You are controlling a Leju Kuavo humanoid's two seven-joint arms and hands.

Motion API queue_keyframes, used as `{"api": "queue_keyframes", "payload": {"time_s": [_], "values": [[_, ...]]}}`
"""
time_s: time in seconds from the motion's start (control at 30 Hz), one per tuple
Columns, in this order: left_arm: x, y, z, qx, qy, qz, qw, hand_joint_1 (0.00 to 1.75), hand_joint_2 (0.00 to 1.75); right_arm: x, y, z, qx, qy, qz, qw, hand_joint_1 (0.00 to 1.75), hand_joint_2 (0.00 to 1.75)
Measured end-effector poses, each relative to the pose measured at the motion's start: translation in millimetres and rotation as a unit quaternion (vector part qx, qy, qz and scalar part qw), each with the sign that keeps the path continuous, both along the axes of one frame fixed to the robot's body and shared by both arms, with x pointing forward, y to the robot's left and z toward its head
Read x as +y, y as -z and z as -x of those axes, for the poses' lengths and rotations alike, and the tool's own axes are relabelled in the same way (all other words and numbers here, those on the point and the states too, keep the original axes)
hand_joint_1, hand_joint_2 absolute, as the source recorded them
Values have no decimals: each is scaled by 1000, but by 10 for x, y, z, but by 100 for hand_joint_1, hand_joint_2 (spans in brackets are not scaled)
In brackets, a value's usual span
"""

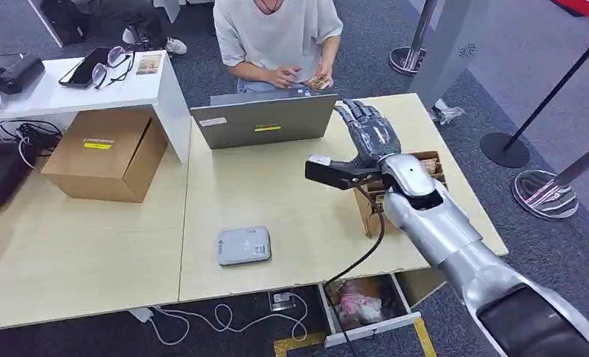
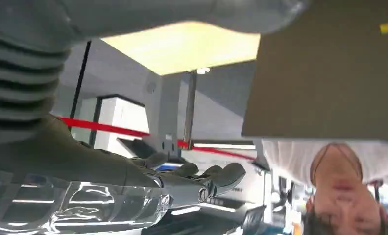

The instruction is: Pass the card to the sensor for recognition and then transmit it.

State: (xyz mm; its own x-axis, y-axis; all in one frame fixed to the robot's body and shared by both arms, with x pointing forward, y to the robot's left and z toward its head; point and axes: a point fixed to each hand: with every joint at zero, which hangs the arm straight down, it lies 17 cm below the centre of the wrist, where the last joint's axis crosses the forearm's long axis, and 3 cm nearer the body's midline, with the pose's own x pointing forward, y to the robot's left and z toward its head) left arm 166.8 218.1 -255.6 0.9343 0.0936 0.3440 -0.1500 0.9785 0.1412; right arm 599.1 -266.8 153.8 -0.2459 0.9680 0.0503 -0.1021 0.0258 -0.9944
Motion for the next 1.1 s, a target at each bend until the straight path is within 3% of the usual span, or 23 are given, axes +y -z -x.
{"api": "queue_keyframes", "payload": {"time_s": [0.47,0.9,0.93,1.1], "values": [[103,68,225,4,-15,6,1000,0,0,-694,-457,165,47,-6,33,998,0,0],[185,99,323,1,1,9,1000,0,0,-1167,-234,369,82,13,103,991,0,0],[192,99,321,1,2,9,1000,0,0,-1178,-224,375,82,13,106,991,0,175],[210,96,310,-3,8,3,1000,0,0,-1237,-137,388,79,14,121,989,0,175]]}}
